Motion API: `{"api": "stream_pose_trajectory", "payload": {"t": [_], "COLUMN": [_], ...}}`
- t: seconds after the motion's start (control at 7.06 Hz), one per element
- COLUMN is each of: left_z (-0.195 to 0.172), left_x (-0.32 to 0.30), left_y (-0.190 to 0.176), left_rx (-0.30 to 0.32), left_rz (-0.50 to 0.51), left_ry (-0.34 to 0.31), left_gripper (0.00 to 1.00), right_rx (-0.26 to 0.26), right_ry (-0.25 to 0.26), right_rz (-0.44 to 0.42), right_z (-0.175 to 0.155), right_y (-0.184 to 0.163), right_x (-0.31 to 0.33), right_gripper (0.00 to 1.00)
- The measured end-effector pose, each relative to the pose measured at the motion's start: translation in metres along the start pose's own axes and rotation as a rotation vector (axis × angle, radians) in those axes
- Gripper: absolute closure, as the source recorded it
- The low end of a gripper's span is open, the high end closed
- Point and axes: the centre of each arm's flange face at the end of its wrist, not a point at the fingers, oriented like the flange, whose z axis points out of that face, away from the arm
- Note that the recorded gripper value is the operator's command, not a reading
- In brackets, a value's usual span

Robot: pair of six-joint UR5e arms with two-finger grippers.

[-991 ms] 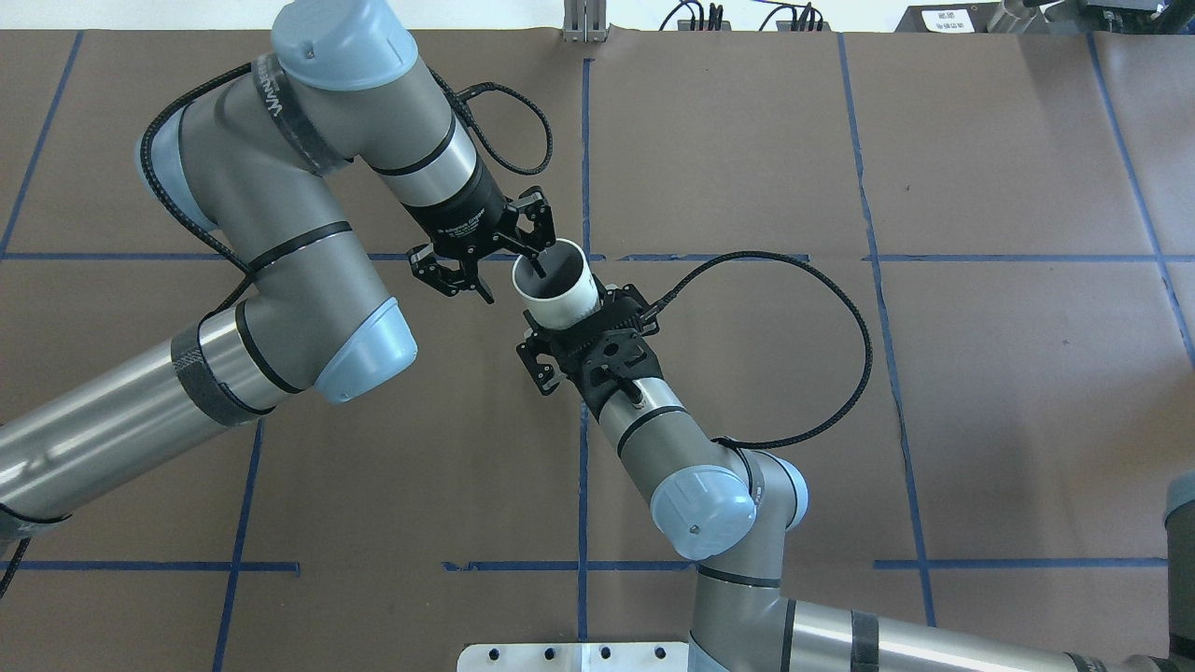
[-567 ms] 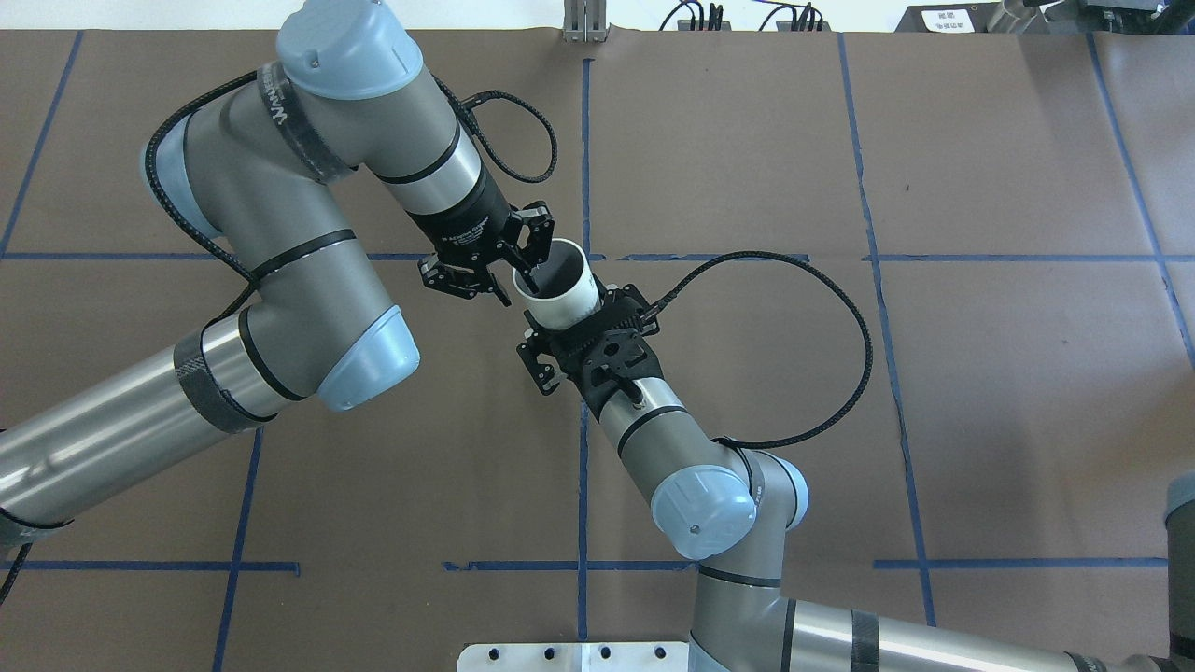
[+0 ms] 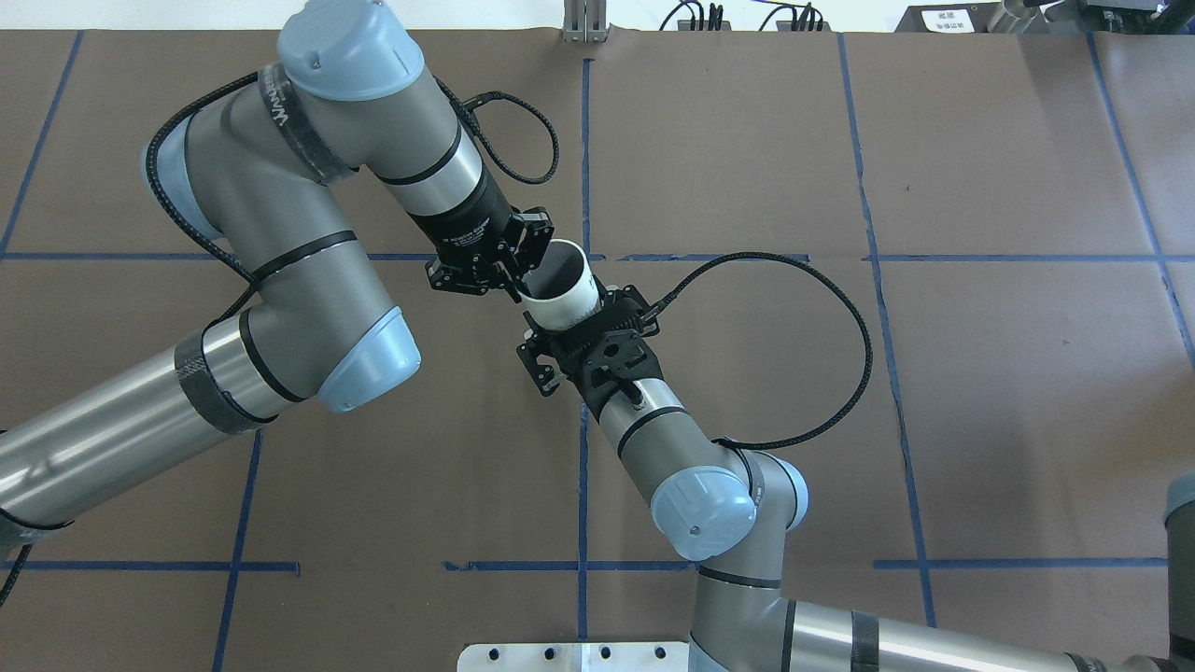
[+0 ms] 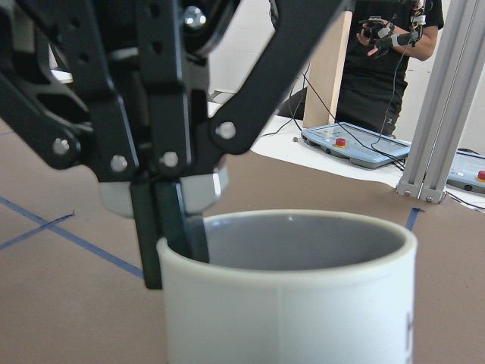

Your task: Left arm hands cup to right arm to dump lemon

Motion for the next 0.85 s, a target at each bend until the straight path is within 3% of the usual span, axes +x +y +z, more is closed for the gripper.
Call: {"api": "stream_pose_trajectory", "payload": {"t": [0.85], "left_z": [0.0081], "left_x": [-0.0033], "left_y": [-0.0072], "left_rx": [0.003], "left_rz": [-0.01], "left_ry": [-0.017], "left_gripper": [1.0], "right_rx": [-0.004], "right_ry": [0.001], "right_rz": [-0.003], "right_z": [-0.0013], "right_y": [0.0045], "right_x": [0.0025], "right_gripper": [0.0]}}
